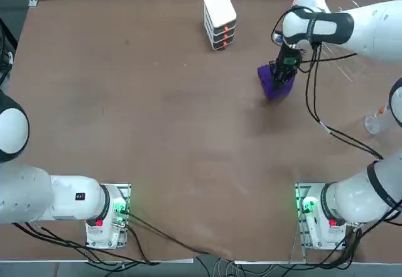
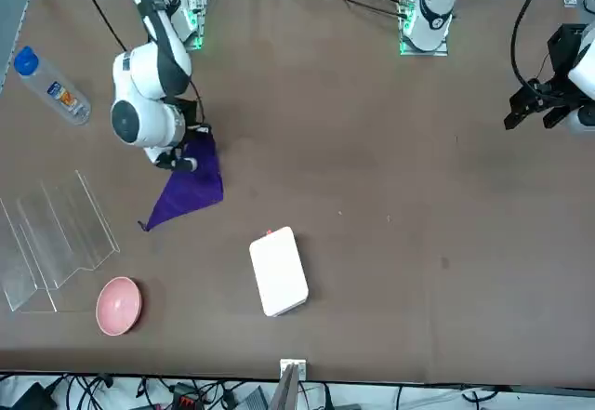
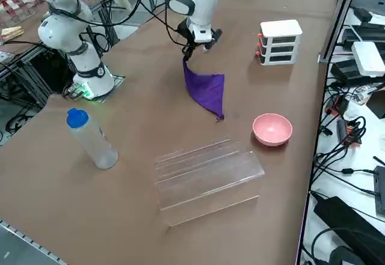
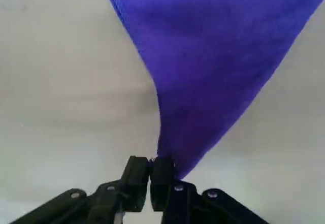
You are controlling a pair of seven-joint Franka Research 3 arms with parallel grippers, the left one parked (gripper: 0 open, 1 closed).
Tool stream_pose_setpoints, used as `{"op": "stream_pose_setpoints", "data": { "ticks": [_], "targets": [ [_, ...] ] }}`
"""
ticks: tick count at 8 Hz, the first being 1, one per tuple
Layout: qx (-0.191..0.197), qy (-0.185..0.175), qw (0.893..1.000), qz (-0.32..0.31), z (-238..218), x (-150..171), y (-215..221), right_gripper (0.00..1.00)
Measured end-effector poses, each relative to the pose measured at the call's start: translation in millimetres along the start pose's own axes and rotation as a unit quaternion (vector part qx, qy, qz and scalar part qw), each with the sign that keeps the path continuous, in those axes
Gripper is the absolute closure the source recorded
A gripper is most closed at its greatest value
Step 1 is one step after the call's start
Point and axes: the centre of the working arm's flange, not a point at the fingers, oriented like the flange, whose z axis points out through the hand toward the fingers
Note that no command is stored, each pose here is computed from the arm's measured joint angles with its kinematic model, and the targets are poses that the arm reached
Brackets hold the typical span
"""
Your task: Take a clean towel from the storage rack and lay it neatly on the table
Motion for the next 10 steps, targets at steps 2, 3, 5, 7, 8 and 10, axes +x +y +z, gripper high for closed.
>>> {"op": "stream_pose_setpoints", "data": {
  "ticks": [2, 3, 5, 7, 8, 10],
  "targets": [
    [-0.001, 0.000, 1.000, -0.002, 1.0, -1.3, -2.7, 0.68],
    [0.002, 0.007, 1.000, 0.000, -4.6, 0.6, -1.5, 0.51],
    [0.015, 0.038, 0.999, 0.018, -34.2, 4.9, -9.4, 0.13],
    [0.032, 0.080, 0.994, 0.071, -68.5, 11.9, -22.7, 0.00],
    [0.031, 0.099, 0.990, 0.095, -71.3, 19.3, -26.1, 0.02],
    [-0.024, 0.135, 0.981, 0.136, -60.2, 45.9, -41.2, 0.05]
  ]
}}
